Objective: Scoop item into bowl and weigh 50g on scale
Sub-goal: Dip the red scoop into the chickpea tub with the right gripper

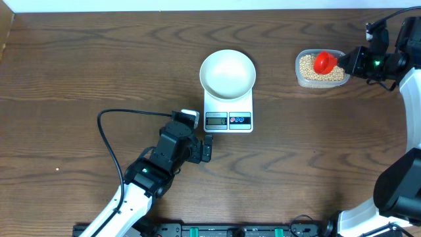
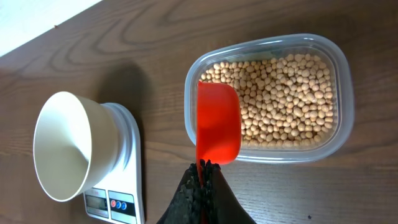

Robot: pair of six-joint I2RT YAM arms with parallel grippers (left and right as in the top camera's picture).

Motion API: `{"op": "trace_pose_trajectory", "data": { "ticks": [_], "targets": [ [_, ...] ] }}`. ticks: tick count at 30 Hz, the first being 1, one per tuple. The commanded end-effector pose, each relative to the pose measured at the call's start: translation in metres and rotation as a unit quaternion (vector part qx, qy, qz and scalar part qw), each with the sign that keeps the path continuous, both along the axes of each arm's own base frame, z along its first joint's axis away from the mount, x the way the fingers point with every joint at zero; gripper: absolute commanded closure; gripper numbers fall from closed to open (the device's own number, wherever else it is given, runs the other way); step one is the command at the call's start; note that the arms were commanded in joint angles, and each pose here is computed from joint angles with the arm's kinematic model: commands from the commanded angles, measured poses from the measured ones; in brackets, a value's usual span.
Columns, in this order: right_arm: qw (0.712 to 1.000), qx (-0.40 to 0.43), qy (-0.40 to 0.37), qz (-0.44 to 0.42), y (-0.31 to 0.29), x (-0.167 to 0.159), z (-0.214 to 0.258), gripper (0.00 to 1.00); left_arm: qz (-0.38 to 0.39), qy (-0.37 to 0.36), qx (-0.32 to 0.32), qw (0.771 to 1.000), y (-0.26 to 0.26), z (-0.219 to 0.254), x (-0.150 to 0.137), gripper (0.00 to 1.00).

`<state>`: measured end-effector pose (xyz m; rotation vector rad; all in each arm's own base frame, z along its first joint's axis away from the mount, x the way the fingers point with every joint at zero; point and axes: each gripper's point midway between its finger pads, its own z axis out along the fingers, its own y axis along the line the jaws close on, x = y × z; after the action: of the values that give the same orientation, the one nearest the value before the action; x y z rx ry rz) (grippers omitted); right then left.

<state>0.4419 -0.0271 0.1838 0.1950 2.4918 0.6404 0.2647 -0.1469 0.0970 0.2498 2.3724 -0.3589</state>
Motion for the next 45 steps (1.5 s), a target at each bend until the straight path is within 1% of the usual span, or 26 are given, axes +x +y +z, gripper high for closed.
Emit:
{"op": "trace_pose_trajectory", "data": {
  "ticks": [1,6,9,11,17,23,31,40,45],
  "targets": [
    [1.0,-0.008,-0.025,0.01,0.004,0.004,0.015,0.99,0.001,-0.002,0.007,1.0,0.001,-0.001,0.001,0.01],
    [1.0,-0.016,-0.026,0.005,0.001,0.006,0.015,0.99,0.001,-0.002,0.007,1.0,0.001,-0.001,0.001,0.01],
    [0.999,-0.031,-0.02,-0.016,-0.007,0.008,0.015,0.99,0.001,-0.002,0.007,1.0,0.001,-0.001,0.001,0.01],
    [0.998,-0.054,-0.021,-0.028,-0.013,0.01,0.019,0.99,0.001,-0.002,0.007,1.0,0.001,-0.001,0.001,0.01],
    [0.985,-0.157,-0.023,-0.073,-0.033,0.017,0.041,0.99,0.001,-0.002,0.007,1.0,0.001,-0.001,0.001,0.01],
    [0.981,-0.181,-0.031,-0.065,-0.028,0.022,0.045,0.99,0.001,-0.002,0.007,1.0,0.001,-0.001,0.001,0.01],
    [0.982,-0.188,0.021,-0.029,-0.022,0.011,0.015,0.99,0.001,-0.002,0.007,1.0,0.001,-0.001,0.001,0.01],
    [0.98,-0.183,0.074,-0.01,-0.021,0.02,-0.038,0.99,0.001,-0.002,0.007,1.0,0.001,-0.001,0.001,0.01],
    [0.984,-0.15,0.097,-0.001,-0.012,0.024,-0.064,0.99,0.001,-0.002,0.007,1.0,0.001,-0.001,0.001,0.01]
  ]
}}
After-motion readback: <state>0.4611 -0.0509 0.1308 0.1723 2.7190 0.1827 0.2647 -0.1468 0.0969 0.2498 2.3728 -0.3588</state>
